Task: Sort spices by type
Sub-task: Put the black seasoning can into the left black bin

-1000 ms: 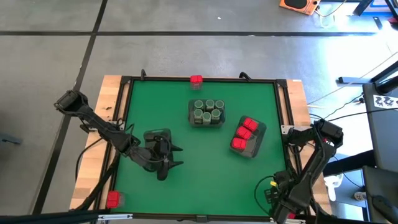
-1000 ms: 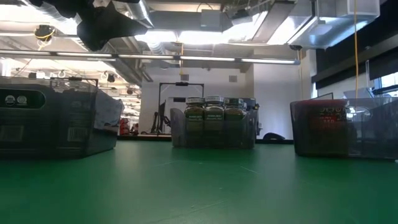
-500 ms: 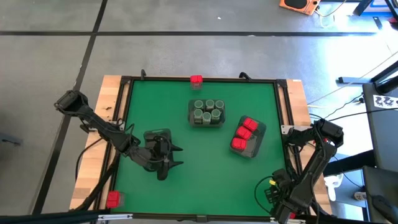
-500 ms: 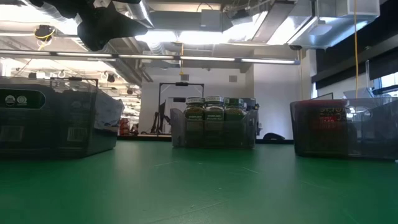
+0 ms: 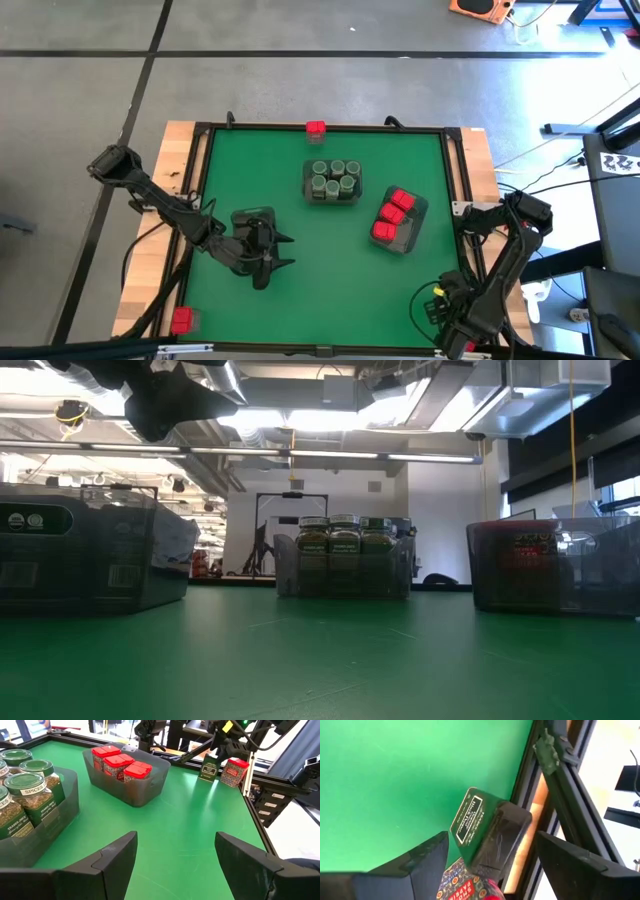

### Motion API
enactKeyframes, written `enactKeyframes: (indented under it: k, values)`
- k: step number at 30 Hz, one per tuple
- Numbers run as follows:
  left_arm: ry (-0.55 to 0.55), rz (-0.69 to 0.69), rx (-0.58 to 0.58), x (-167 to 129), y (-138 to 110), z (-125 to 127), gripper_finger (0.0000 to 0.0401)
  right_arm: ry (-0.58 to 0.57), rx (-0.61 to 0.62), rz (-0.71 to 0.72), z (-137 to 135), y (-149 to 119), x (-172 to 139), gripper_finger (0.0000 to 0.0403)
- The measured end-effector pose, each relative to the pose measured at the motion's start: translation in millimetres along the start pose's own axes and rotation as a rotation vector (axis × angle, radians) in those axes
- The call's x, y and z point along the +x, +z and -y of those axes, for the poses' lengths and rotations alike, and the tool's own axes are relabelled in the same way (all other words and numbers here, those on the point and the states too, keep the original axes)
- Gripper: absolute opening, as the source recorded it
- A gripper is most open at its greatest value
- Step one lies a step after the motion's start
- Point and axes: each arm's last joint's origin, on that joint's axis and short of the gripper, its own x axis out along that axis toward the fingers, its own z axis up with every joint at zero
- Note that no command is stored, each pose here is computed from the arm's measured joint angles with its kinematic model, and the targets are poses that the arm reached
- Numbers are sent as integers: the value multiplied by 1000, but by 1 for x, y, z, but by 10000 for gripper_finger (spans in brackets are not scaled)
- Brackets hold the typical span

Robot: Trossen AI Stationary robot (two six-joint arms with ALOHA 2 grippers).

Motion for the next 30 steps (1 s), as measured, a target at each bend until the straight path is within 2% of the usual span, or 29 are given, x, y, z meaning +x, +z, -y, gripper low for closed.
enactKeyframes:
  k: [4,8,14,18,22,28,30]
  values:
    - [0,0,9,0,0,0,265,-33,18,-30,2,-1,-2,296]
    - [0,0,20,0,0,0,265,-18,34,-47,-1,-2,6,296]
    - [0,0,26,0,0,0,265,2,5,-64,-6,1,29,296]
    - [0,0,30,0,0,0,265,19,-20,-35,-6,2,31,290]
    - [0,0,30,0,0,0,265,72,-61,-16,-8,2,31,245]
    - [0,0,29,0,0,0,265,123,-176,-7,-12,0,31,132]
    - [0,-1,30,0,0,0,265,155,-250,28,-13,0,30,122]
